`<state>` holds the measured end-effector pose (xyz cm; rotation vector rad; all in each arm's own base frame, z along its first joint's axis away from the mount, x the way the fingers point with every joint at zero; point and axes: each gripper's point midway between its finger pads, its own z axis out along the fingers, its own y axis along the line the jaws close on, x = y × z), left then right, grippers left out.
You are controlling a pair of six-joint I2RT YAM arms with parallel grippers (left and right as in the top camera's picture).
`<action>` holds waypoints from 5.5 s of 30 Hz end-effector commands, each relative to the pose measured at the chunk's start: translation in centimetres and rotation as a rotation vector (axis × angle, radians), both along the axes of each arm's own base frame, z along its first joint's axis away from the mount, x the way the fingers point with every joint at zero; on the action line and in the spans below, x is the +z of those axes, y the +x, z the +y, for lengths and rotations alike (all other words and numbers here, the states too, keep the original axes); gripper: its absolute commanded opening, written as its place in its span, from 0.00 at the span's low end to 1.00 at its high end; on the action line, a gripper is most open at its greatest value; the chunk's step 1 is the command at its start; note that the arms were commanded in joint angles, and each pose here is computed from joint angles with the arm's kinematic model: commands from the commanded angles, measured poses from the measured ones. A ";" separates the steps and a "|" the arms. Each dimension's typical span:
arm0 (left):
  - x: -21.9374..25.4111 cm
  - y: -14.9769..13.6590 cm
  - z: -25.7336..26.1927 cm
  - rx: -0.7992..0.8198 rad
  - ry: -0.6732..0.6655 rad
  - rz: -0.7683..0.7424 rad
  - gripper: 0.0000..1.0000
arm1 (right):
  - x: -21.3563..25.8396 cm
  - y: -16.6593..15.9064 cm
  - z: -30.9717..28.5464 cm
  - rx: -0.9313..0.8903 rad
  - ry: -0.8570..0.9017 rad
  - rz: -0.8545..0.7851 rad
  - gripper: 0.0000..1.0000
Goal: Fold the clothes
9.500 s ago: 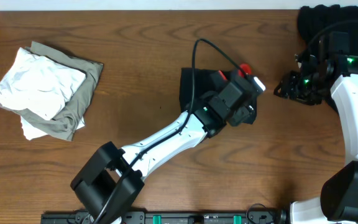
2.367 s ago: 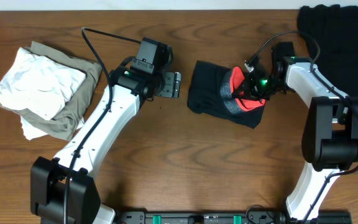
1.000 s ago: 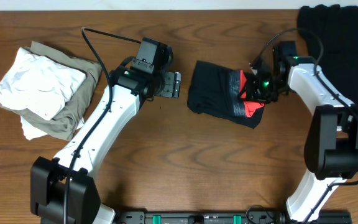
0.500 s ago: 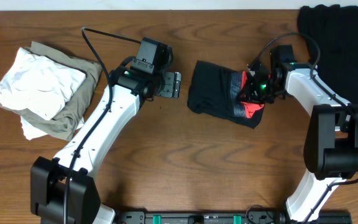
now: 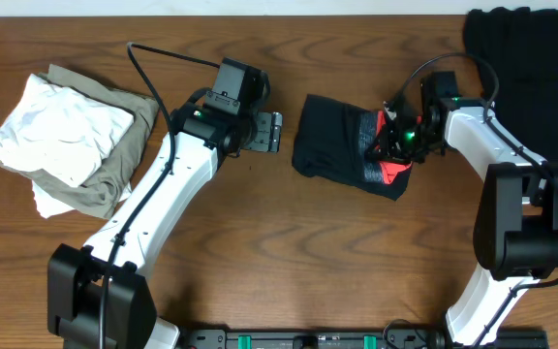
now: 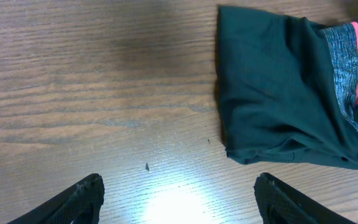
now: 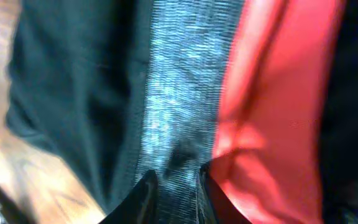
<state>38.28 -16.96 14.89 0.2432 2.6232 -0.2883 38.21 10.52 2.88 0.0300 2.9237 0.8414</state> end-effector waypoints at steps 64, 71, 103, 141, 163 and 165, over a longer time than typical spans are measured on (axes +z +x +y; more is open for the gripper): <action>-0.3 -0.2 -0.1 0.000 -0.006 0.016 0.80 | -0.6 3.5 0.8 -0.049 -0.044 -0.167 0.37; -0.4 -0.2 -0.1 -0.001 -0.005 0.019 0.80 | -0.8 3.7 0.7 -0.050 -0.072 -0.174 0.13; -0.4 -0.3 0.0 0.000 -0.003 0.023 0.80 | -0.8 5.5 0.7 -0.037 -0.117 -0.266 0.24; 1.3 1.2 -2.9 -0.059 -0.077 -0.085 0.80 | 4.0 -2.2 -7.6 -0.231 -0.288 0.061 0.01; -4.3 3.3 -14.6 -0.279 -0.190 -0.183 0.80 | 3.0 -4.5 -8.1 -0.220 -0.337 0.172 0.03; -5.4 2.9 -15.0 -0.290 -0.182 -0.162 0.79 | 3.0 -4.5 -8.1 -0.220 -0.337 0.172 0.04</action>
